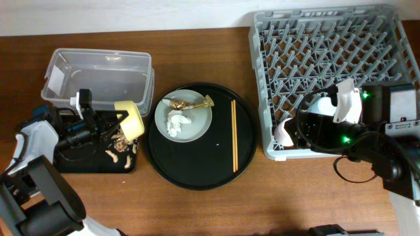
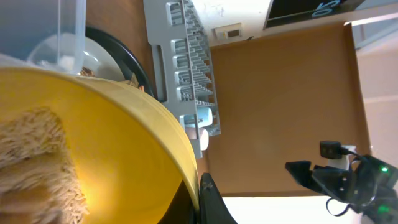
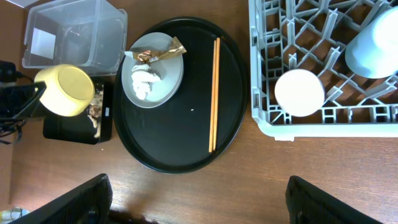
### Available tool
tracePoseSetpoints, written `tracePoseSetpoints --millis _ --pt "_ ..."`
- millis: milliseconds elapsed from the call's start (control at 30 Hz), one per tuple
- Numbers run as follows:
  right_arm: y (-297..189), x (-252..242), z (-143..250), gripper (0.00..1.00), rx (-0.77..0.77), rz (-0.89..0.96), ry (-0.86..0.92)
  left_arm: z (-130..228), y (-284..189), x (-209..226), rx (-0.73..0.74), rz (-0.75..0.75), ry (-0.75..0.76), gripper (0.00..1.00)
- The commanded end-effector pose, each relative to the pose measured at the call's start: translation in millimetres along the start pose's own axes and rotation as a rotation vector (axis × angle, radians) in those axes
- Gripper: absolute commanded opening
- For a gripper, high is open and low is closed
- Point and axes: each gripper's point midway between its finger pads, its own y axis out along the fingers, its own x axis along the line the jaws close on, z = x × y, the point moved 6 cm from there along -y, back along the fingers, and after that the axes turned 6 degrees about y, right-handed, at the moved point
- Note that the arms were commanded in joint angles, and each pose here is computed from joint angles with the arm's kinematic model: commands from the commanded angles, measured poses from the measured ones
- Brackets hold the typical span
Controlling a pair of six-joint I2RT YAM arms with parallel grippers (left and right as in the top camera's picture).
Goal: Sort waste into correct bins and load items into the dishwasher rack
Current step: 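Lift the yellow bowl with the left gripper and dump scraps onto the black tray, then drop the tissue from the white plate into the clear bin with the left gripper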
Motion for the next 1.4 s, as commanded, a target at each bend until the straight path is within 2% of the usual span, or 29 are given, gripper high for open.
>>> tracePoseSetpoints --millis 0,33,100,133,167,200,233,267,300,333,367,400,433,467,500,533,667,700,767,833,900,967,1033,1167,1200,1233,1267,1367 --pt "-1 1 1 0.9 -0.005 0.002 -0.014 0 -5 -5 -0.032 0.044 0.02 0.0" --pt "-1 1 1 0.9 -0.004 0.003 -0.014 0 -9 -1 -0.034 0.021 -0.027 0.0" --pt "-1 1 1 0.9 -0.004 0.003 -0.014 3 -14 1 -0.036 0.0 -0.028 0.0" --pt "-1 1 1 0.9 -0.001 0.004 -0.013 8 -15 -10 -0.056 0.051 -0.071 0.0" --pt "-1 1 1 0.9 -0.001 0.004 -0.012 7 -17 -12 -0.075 0.062 0.031 0.0" --pt "-1 1 2 0.9 0.001 0.001 -0.012 5 -23 -1 -0.069 0.017 -0.05 0.0" --pt "-1 0 2 0.9 0.006 0.004 -0.011 9 -24 -10 -0.096 0.066 -0.103 0.0" --pt "-1 0 2 0.9 0.006 0.003 -0.01 9 -26 -14 -0.115 0.065 0.069 0.0" --pt "-1 0 3 0.9 0.007 0.004 -0.01 12 -31 -7 -0.092 0.03 -0.078 0.0" --pt "-1 0 3 0.9 0.009 0.005 -0.009 15 -30 -11 -0.089 0.037 -0.091 0.0" --pt "-1 0 3 0.9 0.009 0.005 -0.009 20 -29 -19 -0.083 0.043 -0.016 0.0" --pt "-1 0 3 0.9 0.01 0.005 -0.009 20 -33 -22 -0.106 0.05 -0.04 0.0" --pt "-1 0 3 0.9 0.01 0.005 -0.009 14 -38 -14 -0.124 0.03 0.065 0.0" --pt "-1 0 3 0.9 0.011 0.005 -0.009 16 -41 -6 -0.101 0.001 -0.138 0.0" --pt "-1 0 4 0.9 0.013 0.007 -0.008 23 -39 -22 -0.092 0.025 -0.113 0.0" --pt "-1 0 3 0.9 0.01 0.005 -0.009 28 -34 -37 -0.058 0.026 -0.025 0.0" --pt "-1 0 3 0.9 0.007 0.003 -0.01 43 -5 -85 0.209 -0.078 0.085 0.0" --pt "-1 1 3 0.9 0.006 0.003 -0.01 50 16 -92 0.313 -0.175 0.085 0.0" --pt "-1 0 3 0.9 0.009 0.004 -0.009 67 55 -87 0.463 -0.555 0.092 0.0" --pt "-1 0 3 0.9 0.01 0.005 -0.009 99 109 -97 0.552 -0.773 0.225 0.0" --pt "-1 0 3 0.9 0.011 0.006 -0.009 137 146 -95 0.564 -1.066 0.374 0.0" --pt "-1 0 3 0.9 0.009 0.005 -0.009 173 180 -82 0.62 -1.177 0.491 0.0" --pt "-1 0 3 0.9 0.009 0.005 -0.009 192 202 -61 0.658 -1.243 0.558 0.0" --pt "-1 0 3 0.91 0.009 0.006 -0.01 213 217 -28 0.756 -1.288 0.522 0.0" --pt "-1 0 3 0.91 0.009 0.006 -0.009 212 217 -28 0.754 -1.287 0.522 0.12" --pt "-1 0 3 0.91 0.008 0.009 -0.01 211 217 -31 0.754 -1.287 0.522 0.35" --pt "-1 -1 3 0.91 0.005 0.015 -0.013 205 215 -36 0.753 -1.291 0.519 0.52" --pt "-1 -1 2 0.91 0.003 0.019 -0.013 163 215 -82 0.693 -1.24 0.56 0.58"
